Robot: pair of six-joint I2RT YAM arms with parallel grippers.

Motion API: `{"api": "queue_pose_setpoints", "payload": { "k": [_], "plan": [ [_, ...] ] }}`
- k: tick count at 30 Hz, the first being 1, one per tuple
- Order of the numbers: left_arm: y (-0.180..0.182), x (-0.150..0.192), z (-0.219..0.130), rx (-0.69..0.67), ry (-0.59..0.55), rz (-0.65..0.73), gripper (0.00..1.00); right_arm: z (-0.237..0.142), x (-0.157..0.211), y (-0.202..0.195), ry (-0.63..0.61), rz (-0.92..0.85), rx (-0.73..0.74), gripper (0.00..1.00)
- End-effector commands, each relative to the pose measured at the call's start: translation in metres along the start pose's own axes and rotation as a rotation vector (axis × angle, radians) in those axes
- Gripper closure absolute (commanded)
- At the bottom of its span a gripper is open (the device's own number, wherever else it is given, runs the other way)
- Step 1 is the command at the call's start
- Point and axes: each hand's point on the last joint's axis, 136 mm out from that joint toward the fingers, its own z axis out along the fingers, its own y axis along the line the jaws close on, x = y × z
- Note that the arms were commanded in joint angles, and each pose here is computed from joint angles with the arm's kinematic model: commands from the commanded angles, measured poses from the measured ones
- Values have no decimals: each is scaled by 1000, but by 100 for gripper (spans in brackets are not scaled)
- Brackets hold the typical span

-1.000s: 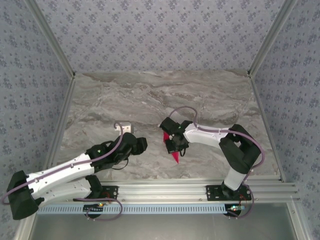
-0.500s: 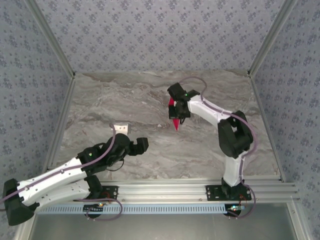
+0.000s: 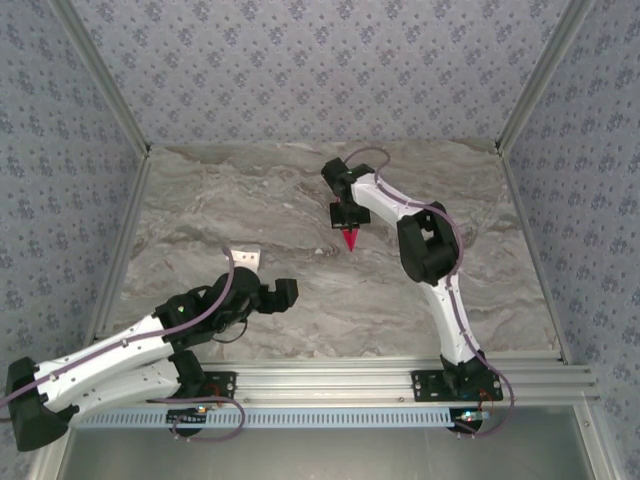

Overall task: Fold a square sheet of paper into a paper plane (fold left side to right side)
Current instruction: Place the paper plane at the top-center of the table.

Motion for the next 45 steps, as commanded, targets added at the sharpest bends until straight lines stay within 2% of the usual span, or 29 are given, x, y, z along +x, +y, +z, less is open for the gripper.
{"api": "queue_pose_setpoints", "payload": {
  "k": [1,8,14,22,26,37,41,45],
  "plan": [
    [2,2,-2,-3,11,12,2,8,5,-1,49,-12,-1,95],
    [4,4,-1,-8,15,8,2,22,14,3,94,-30,-16,78],
    [4,4,-1,-14,19,8,2,20,15,0,94,-48,3,78],
    [12,2,-1,-57,3,15,2,-15,3,0,23,-63,-7,76],
    [17,-5,0,-73,-6,12,2,-31,3,1,9,-75,-14,72],
    [50,-32,4,-99,-14,-112,2,-71,13,-2,-40,-94,-11,64],
    [78,-50,-1,-175,-70,-169,2,-116,21,-9,-155,-82,-56,57],
    [128,-76,-20,-403,-186,-199,2,-156,39,-36,-303,-79,-76,43]
  ]
}}
